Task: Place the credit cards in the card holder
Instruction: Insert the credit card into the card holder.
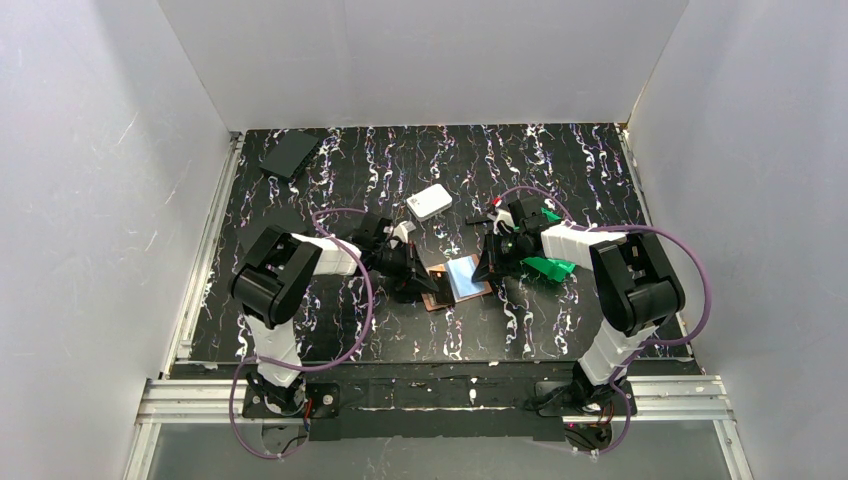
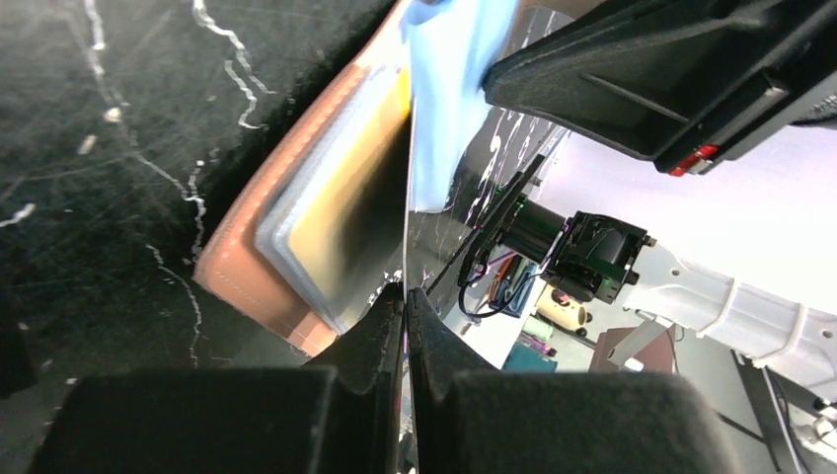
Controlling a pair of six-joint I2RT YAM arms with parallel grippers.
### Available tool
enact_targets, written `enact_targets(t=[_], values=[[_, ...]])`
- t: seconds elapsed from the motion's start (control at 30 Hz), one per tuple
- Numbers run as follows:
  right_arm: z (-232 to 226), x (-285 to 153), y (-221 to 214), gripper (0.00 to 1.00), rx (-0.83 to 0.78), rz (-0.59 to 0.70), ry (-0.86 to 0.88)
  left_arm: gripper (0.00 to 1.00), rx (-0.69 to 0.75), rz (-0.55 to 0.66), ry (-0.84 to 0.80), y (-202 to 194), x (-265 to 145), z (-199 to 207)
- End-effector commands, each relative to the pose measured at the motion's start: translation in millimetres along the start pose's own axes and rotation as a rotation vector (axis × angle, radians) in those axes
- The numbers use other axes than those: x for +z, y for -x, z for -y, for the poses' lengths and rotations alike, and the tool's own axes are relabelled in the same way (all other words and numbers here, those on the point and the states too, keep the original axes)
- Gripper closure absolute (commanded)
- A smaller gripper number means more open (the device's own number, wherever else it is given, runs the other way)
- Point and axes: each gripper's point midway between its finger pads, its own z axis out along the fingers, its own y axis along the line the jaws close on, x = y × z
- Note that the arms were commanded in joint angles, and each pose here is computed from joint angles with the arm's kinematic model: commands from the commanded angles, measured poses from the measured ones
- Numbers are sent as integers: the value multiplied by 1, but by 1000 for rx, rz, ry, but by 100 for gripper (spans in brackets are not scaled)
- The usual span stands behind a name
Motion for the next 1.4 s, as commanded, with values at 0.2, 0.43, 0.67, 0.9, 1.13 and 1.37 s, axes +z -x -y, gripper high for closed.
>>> enact_targets(t=[0.2, 0.43, 0.67, 0.9, 1.13, 1.37], values=[[24, 10, -11, 93, -4, -38, -89, 100, 155, 20, -106, 2, -16, 35], [24, 10, -12, 93, -4, -42, -89, 100, 87, 7, -79, 1, -9, 19], [25, 10, -14, 93, -5, -48, -91, 100, 6, -14, -54, -1, -3, 1], [26, 11, -16, 94, 0, -54, -89, 100, 47, -15, -83, 2, -3, 9], [26, 12, -16, 94, 1, -55, -87, 100, 81, -8, -121, 5, -6, 21], [25, 12, -14, 94, 1, -54, -83, 100, 83, -17, -135, 5, -5, 24]])
